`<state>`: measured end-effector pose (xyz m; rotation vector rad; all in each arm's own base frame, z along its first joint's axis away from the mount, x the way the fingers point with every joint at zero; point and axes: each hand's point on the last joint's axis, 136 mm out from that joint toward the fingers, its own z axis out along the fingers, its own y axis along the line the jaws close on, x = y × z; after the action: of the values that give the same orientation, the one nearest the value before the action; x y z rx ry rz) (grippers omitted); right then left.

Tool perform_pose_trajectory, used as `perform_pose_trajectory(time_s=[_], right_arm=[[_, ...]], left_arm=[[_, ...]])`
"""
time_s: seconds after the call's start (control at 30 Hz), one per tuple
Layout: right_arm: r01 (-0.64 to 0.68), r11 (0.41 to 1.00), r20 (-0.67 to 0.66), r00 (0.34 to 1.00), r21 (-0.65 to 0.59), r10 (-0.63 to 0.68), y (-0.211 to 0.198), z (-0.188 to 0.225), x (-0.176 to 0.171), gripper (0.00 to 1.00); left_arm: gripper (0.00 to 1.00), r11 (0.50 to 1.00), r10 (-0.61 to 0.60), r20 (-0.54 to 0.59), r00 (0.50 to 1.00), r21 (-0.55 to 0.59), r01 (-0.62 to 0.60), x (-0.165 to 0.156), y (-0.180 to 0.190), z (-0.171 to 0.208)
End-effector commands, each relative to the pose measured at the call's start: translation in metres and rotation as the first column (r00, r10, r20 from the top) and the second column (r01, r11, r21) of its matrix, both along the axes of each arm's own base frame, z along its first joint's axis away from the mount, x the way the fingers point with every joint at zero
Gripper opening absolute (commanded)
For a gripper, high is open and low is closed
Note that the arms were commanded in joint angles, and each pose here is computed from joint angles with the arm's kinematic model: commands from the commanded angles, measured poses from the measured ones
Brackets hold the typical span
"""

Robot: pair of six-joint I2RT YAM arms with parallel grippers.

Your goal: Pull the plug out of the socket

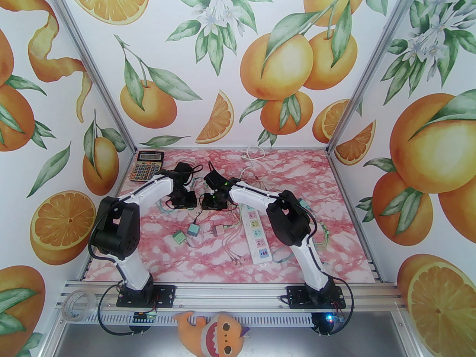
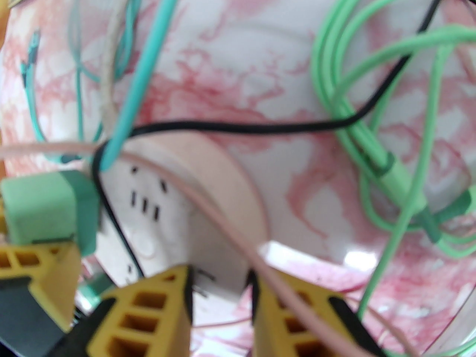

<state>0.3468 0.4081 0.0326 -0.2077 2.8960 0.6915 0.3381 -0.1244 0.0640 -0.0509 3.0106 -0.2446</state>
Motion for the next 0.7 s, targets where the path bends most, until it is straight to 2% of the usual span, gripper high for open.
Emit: perform_pose_trajectory(time_s=[0.0,0.17,0.33,0.5,0.67], right_arm=[[-0.065,0.945,-0.193,0.981,-0.319,0.002,-0.060,-0.094,-0.057,0.29],[-0.068,0.945,-0.188,0.982,-0.321,0.007,-0.059,-0.092,-0.056,0.28],[-0.079,0.941,-0.191,0.982,-0.329,0.015,-0.058,-0.094,-0.058,0.28],[-0.082,0.939,-0.194,0.981,-0.333,0.017,-0.057,-0.094,-0.060,0.28],[-0.083,0.936,-0.191,0.981,-0.341,0.017,-0.059,-0.094,-0.059,0.28]], left_arm=[[0.14,0.996,0.003,0.036,0.999,-0.090,0.000,0.000,-0.015,0.024],[0.14,0.993,-0.087,0.068,0.994,0.088,0.081,-0.006,-0.015,0.023],[0.14,0.952,-0.172,0.074,0.982,0.268,0.147,-0.012,-0.014,0.020],[0.13,0.955,-0.169,0.066,0.983,0.257,0.147,-0.016,-0.016,0.017],[0.14,0.977,-0.121,0.081,0.989,0.188,0.104,-0.010,-0.011,0.027]])
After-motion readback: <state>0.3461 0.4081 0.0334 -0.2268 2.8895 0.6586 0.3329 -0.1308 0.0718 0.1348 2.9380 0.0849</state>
